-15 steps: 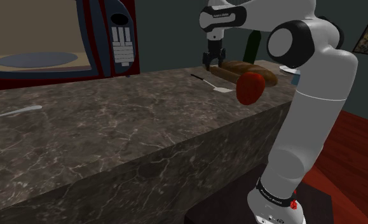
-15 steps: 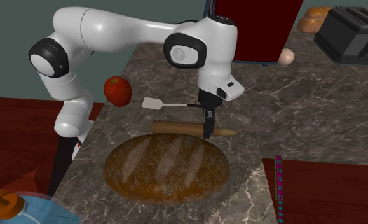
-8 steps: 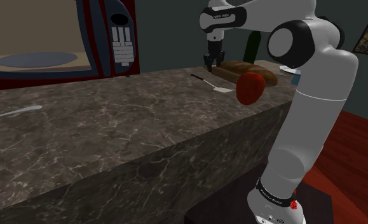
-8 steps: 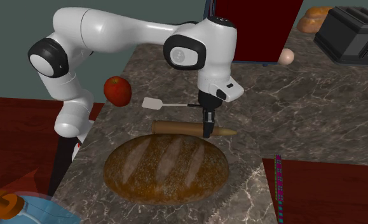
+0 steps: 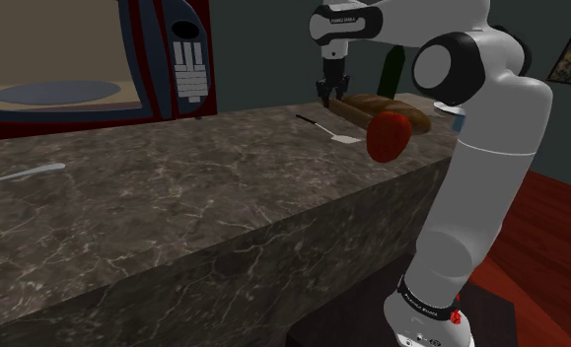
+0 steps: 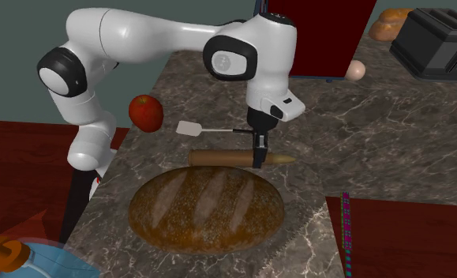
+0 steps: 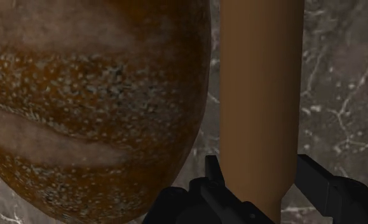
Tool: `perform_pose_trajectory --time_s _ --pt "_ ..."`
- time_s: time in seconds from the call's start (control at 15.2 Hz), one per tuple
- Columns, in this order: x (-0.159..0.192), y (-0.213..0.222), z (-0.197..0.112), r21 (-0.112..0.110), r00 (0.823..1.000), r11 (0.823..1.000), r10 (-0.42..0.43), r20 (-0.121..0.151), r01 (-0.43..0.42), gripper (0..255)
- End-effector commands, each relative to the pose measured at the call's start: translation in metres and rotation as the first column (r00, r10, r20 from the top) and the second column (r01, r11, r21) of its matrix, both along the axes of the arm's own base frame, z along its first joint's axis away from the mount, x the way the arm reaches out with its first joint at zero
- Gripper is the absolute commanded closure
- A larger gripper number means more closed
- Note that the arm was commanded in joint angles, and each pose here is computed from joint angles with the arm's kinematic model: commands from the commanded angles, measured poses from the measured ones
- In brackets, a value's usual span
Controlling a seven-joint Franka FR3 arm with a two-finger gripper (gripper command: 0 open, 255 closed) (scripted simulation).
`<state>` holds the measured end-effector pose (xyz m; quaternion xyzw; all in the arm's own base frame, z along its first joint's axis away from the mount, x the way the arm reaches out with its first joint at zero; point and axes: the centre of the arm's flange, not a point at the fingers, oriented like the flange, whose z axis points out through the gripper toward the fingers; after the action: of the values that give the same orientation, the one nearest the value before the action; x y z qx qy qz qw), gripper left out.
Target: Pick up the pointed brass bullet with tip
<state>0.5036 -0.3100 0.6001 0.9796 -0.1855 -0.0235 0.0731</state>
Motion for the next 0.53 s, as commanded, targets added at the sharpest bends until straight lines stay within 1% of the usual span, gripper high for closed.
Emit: perform_pose_trajectory --time_s 0.0,0.46 --pt "0.000 0.000 0.010 0.000 1.000 1.000 0.000 0.000 0.000 255" --pt "0.000 0.000 0.047 0.000 1.000 1.000 0.000 0.000 0.000 255"
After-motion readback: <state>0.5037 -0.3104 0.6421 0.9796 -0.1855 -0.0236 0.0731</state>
